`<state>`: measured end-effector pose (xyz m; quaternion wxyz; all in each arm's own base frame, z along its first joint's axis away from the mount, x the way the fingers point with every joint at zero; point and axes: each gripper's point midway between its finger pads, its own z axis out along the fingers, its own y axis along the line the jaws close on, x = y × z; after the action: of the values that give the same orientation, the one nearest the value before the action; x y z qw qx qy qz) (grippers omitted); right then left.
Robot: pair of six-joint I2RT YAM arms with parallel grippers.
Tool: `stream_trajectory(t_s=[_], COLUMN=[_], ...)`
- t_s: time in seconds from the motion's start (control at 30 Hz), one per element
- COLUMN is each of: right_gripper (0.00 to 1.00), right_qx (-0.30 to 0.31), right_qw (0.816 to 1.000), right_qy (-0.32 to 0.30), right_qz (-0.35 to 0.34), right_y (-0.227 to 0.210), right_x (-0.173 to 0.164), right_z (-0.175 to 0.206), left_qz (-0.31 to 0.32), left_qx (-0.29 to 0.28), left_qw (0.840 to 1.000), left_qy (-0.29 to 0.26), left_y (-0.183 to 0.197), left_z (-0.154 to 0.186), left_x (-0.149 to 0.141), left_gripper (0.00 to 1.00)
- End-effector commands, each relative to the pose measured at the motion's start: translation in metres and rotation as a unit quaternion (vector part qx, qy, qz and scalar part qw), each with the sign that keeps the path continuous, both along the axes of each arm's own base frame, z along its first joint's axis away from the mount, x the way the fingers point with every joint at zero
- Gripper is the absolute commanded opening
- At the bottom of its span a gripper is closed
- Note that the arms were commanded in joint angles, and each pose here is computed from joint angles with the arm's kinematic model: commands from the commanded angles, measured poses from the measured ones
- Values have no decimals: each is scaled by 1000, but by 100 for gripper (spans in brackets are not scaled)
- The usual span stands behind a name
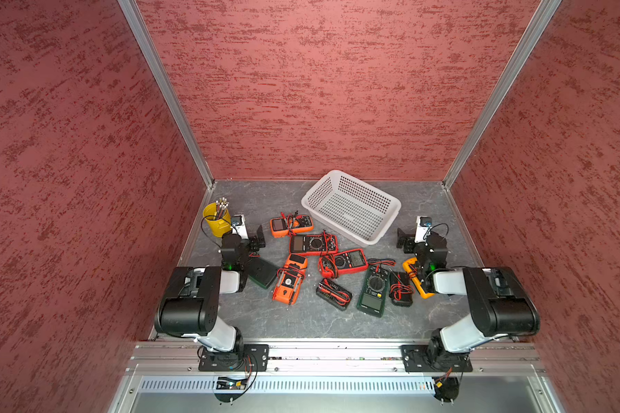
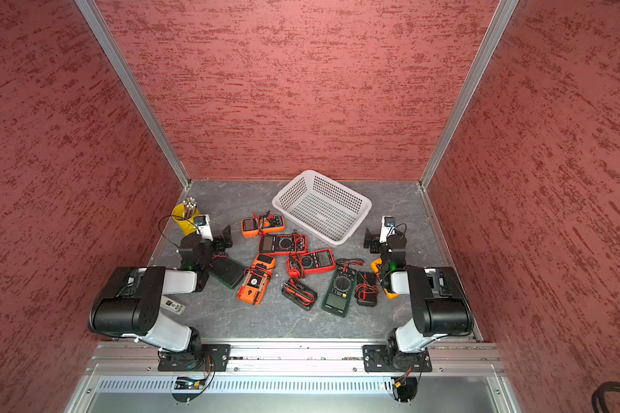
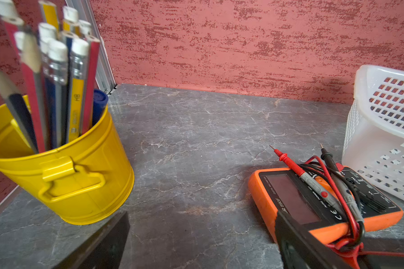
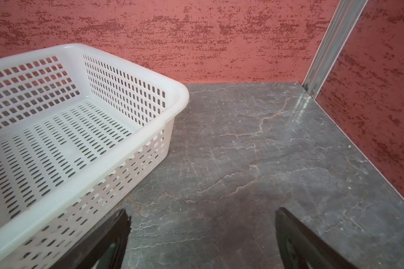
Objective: Put the multimeter into the basket
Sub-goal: Pick up the multimeter from the center of the board.
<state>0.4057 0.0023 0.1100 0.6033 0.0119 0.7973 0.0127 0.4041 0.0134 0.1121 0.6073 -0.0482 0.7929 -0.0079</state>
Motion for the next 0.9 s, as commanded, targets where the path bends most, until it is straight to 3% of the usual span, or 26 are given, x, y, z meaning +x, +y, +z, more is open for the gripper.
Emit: stream_trajectory(t_s=[0.0,0.6,0.87], right_gripper=[99,99,99], right_qx=[5,5,4], right_qw=[1000,1000,998], right_qy=[-10,-14,-32], right_qz=[2,-4,-45], right_y=[1,-1,-15], right_x=[-1,-3,-20], right_z=[6,8,43], left_qz=[-4,-3,10], left_qx=[-4,-4,-7], left_qw=[1000,1000,1000], left_qy=[-4,-3,-2], left_y=[-1,-1,3], left_z=[3,2,16], left_x=[-3,-3,-2], left_gripper=[100,100,100])
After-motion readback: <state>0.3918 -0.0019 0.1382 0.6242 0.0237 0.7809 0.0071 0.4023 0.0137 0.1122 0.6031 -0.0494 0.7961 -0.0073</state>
